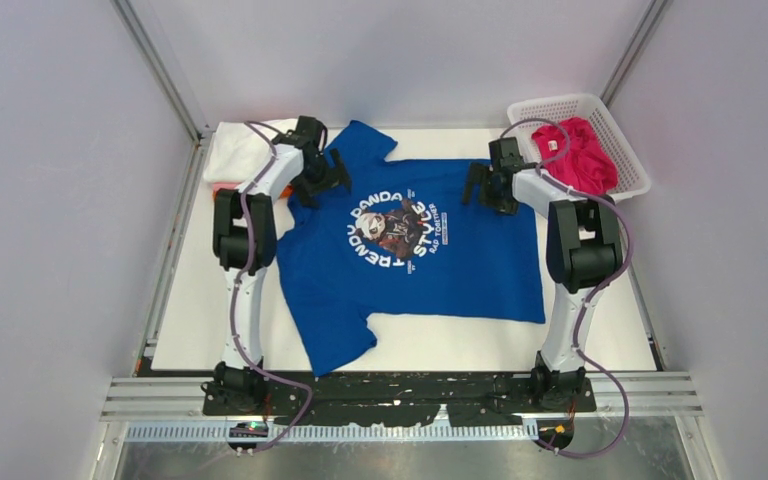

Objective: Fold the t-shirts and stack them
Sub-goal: Flatten out the tshirt, then grab the side of the flattened tshirt closest away from the robot with both arms

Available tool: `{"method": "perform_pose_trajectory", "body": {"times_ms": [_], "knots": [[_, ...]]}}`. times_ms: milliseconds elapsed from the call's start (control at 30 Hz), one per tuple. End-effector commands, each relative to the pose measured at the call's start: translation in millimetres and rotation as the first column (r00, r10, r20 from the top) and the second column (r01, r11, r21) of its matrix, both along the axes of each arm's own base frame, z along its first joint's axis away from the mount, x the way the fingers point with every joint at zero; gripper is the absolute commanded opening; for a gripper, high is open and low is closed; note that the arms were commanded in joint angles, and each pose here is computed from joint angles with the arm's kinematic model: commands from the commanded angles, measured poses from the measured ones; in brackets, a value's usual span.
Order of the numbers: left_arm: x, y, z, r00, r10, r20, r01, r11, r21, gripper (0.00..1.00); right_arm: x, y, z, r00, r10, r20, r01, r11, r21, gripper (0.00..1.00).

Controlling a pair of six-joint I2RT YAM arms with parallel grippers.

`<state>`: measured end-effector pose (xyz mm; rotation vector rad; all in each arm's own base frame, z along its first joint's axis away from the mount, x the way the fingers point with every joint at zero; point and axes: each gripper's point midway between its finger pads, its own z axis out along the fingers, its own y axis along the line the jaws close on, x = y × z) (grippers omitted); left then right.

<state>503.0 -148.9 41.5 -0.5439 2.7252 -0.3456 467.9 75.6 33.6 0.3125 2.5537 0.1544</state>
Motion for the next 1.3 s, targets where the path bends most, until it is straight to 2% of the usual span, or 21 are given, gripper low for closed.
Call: {"method": "perform_pose_trajectory", "body": {"times_ms": [0,100,200,300,333,367,467,600,733,833,933,1067,1267], "knots": [[0.0,-1.1,42.5,0.998,-0.029,0.064,0.031,0.999,-0.026,1.00,13.2,1.1,40.4,0.996,0.014,0.083,-0.015,1.000,0.012,0.95],[-17.9,-0.8,73.5,0.992,-0.043,0.118,0.046,0.998,-0.031,1.00,3.1,0.6,67.6,0.990,0.015,0.137,-0.017,1.000,0.016,0.95],[-50.5,-0.9,96.6,0.984,-0.057,0.169,0.062,0.998,-0.026,1.00,-17.5,0.0,85.5,0.985,0.011,0.174,-0.015,1.000,0.025,0.95],[-100.2,2.1,109.0,0.980,-0.073,0.183,0.074,0.997,0.003,1.00,-52.4,-7.4,98.7,0.977,-0.022,0.210,0.015,0.999,0.033,0.95],[-119.6,6.7,107.4,0.982,-0.075,0.173,0.070,0.997,0.035,1.00,-68.3,-10.7,86.8,0.983,-0.042,0.182,0.036,0.999,0.034,0.95],[-139.6,8.7,106.8,0.983,-0.085,0.163,0.076,0.995,0.059,1.00,-75.3,-15.6,102.8,0.971,-0.066,0.229,0.060,0.998,0.034,0.95],[-210.6,20.2,91.7,0.989,-0.106,0.108,0.092,0.988,0.127,1.00,-109.1,-29.7,107.8,0.950,-0.162,0.268,0.154,0.987,0.053,0.95],[-298.3,20.5,63.7,0.983,-0.184,0.025,0.178,0.971,0.161,1.00,-131.8,-48.6,111.7,0.913,-0.253,0.321,0.252,0.967,0.046,0.95],[-366.5,23.7,38.3,0.967,-0.250,-0.043,0.254,0.951,0.178,0.96,-143.2,-52.6,111.8,0.905,-0.265,0.332,0.264,0.963,0.050,0.95],[-398.2,14.4,18.7,0.949,-0.310,-0.059,0.315,0.942,0.120,0.90,-145.9,-50.4,109.4,0.902,-0.268,0.339,0.259,0.963,0.070,0.96],[-412.1,0.1,10.4,0.932,-0.359,-0.054,0.362,0.929,0.072,0.81,-148.9,-49.4,103.3,0.909,-0.258,0.328,0.250,0.966,0.068,0.96],[-421.0,-4.8,4.8,0.918,-0.387,-0.082,0.393,0.916,0.082,0.55,-151.2,-50.6,98.2,0.916,-0.251,0.312,0.248,0.967,0.050,0.95],[-441.6,-3.5,-10.7,0.885,-0.427,-0.183,0.447,0.890,0.084,0.52,-153.9,-57.0,96.9,0.913,-0.264,0.311,0.269,0.963,0.025,0.95]]}}
